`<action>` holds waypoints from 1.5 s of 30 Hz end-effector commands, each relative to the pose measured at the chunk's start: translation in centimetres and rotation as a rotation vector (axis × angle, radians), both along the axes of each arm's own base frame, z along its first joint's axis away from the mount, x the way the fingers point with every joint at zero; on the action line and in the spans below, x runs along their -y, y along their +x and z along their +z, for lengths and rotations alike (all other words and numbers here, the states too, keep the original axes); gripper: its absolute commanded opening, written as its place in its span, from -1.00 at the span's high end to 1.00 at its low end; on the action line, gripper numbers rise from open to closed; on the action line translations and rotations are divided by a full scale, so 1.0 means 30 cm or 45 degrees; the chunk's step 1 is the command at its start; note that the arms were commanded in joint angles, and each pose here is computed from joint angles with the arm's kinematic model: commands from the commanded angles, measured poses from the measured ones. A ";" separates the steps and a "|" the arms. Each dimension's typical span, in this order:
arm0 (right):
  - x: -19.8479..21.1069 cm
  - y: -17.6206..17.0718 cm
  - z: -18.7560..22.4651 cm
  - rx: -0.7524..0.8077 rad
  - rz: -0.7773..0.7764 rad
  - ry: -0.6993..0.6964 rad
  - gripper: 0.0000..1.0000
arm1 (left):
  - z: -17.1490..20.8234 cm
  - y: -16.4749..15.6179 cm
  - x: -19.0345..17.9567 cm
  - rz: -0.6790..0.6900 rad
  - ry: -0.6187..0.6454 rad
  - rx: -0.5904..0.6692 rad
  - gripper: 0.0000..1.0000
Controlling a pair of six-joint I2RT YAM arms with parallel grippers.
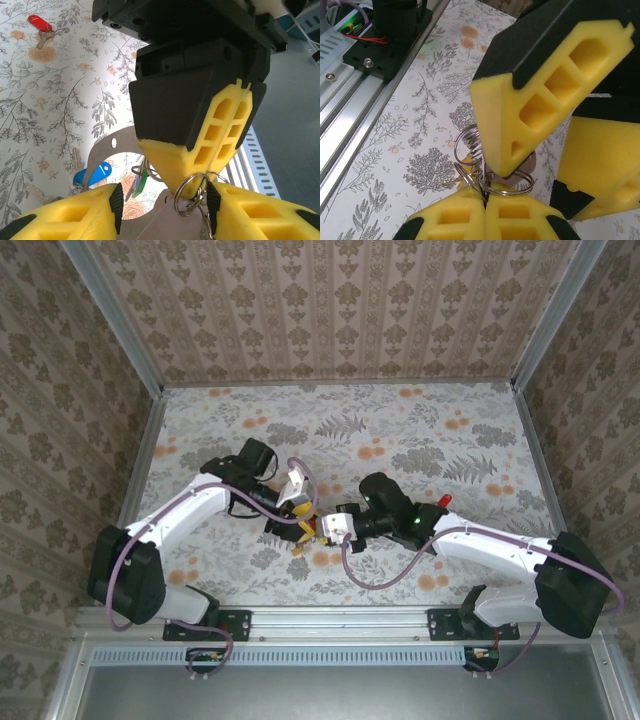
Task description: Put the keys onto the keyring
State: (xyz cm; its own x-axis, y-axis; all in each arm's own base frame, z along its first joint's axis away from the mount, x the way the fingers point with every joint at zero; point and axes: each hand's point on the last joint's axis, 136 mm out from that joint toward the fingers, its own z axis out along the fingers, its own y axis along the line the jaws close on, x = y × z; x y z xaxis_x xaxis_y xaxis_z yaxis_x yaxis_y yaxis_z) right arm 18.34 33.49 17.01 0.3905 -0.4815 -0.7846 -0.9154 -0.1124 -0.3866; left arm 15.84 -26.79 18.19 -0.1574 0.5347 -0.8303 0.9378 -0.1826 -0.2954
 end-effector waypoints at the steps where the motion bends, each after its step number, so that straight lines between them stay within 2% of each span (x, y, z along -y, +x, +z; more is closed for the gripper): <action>1: -0.022 -0.016 0.093 0.068 0.068 0.081 1.00 | 0.006 -0.016 -0.003 -0.008 -0.011 -0.021 0.08; 7: -0.022 -0.016 0.092 0.064 0.068 0.082 1.00 | 0.004 -0.034 -0.006 -0.036 -0.017 -0.062 0.44; 16: -0.020 -0.016 0.092 0.063 0.065 0.081 1.00 | 0.018 -0.069 -0.002 -0.110 -0.050 -0.126 0.38; 19: -0.021 -0.016 0.095 0.065 0.068 0.084 1.00 | 0.014 -0.067 0.000 -0.112 -0.040 -0.141 0.44; 26: -0.023 -0.014 0.094 0.064 0.066 0.079 1.00 | 0.029 -0.057 0.007 -0.112 -0.055 -0.125 0.72; 30: -0.018 -0.013 0.081 0.058 0.058 0.061 1.00 | 0.045 -0.044 0.011 -0.095 -0.077 -0.115 0.99; 37: -0.003 -0.015 0.065 0.075 0.045 0.050 1.00 | 0.093 -0.004 0.008 -0.021 -0.158 -0.059 1.00; 39: 0.000 -0.011 0.069 0.087 0.036 0.061 0.89 | 0.103 -0.009 0.002 -0.024 -0.193 -0.034 1.00; 45: 0.020 0.010 0.073 0.085 0.004 0.073 0.75 | 0.126 -0.020 -0.016 -0.018 -0.254 0.019 1.00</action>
